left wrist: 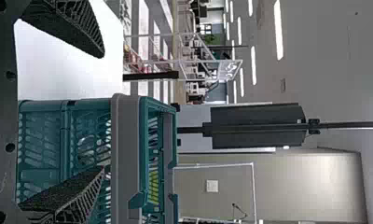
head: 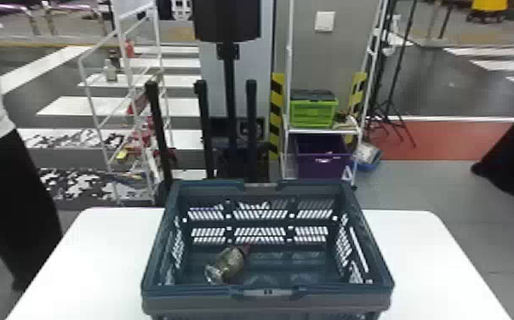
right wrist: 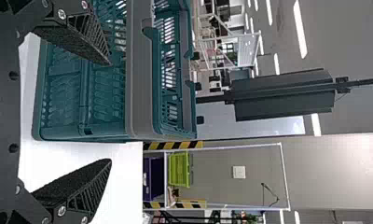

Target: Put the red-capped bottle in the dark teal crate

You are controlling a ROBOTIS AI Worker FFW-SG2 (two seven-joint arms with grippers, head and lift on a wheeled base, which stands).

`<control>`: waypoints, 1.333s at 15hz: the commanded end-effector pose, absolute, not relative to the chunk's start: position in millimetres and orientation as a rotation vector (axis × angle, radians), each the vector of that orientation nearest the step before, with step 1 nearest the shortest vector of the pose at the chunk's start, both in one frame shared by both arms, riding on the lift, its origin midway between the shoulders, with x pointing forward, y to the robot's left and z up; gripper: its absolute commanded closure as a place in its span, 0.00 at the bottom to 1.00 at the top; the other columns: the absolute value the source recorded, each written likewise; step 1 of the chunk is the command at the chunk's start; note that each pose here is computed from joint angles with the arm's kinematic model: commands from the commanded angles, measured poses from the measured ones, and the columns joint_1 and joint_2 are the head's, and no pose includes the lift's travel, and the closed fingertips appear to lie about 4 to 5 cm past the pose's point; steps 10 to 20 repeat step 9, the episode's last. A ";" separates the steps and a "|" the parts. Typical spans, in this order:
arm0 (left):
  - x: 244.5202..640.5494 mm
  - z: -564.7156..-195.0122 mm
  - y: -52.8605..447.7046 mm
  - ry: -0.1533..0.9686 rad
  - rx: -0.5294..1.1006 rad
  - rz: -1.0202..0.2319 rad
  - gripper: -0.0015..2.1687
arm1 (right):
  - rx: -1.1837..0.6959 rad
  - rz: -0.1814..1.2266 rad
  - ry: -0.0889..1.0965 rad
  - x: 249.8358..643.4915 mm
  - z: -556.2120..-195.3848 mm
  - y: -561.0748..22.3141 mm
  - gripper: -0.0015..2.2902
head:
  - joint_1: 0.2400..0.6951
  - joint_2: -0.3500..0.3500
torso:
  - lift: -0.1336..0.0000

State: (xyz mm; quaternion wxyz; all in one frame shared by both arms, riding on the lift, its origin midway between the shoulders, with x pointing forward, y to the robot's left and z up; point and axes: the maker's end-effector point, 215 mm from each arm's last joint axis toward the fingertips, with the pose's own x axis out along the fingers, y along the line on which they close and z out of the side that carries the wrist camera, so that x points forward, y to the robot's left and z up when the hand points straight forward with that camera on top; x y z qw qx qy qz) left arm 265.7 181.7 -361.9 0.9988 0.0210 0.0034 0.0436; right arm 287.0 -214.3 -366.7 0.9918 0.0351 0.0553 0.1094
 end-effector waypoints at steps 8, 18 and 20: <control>268.3 -362.7 182.0 0.007 0.044 0.085 0.01 | 0.072 0.216 0.120 285.1 -371.2 -215.4 0.07 | 0.57 0.50 | 1.00; 268.0 -363.5 182.0 0.008 0.045 0.084 0.01 | 0.070 0.216 0.119 285.7 -371.9 -215.5 0.07 | 0.57 0.50 | 1.00; 268.0 -363.5 182.0 0.008 0.045 0.084 0.01 | 0.070 0.216 0.119 285.7 -371.9 -215.5 0.07 | 0.57 0.50 | 1.00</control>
